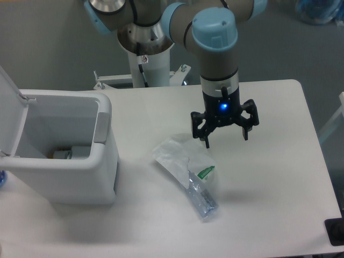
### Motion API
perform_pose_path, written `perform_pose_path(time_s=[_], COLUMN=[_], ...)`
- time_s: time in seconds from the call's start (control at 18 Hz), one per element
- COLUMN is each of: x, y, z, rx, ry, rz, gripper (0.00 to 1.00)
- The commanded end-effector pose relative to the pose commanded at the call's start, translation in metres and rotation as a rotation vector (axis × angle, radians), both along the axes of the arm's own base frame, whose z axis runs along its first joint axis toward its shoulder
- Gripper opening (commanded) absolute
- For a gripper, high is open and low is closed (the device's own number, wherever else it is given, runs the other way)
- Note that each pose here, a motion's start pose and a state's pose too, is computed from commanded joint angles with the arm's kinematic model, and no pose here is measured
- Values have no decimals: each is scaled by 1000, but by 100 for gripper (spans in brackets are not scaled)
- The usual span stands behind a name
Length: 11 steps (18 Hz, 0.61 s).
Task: Place the trash in the trash can
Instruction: 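Move the open gripper down toward the white plastic bag, then close the gripper on the white plastic bag near its green tag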
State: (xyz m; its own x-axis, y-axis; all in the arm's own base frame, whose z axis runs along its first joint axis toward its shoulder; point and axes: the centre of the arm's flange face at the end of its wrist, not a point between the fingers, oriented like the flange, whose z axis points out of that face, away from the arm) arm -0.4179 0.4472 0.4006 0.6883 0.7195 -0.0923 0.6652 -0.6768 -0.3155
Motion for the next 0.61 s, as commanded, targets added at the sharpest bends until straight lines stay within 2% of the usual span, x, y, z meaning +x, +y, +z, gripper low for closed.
perform_pose_path(time_s=[0.17,0.33,0.61], x=[2,7,12], y=[14,31,48], z=[-19,-51,-88], rx=[5,-33,-103], ry=[-30,-61,-77], rz=[103,134,121], gripper=[100,100,100])
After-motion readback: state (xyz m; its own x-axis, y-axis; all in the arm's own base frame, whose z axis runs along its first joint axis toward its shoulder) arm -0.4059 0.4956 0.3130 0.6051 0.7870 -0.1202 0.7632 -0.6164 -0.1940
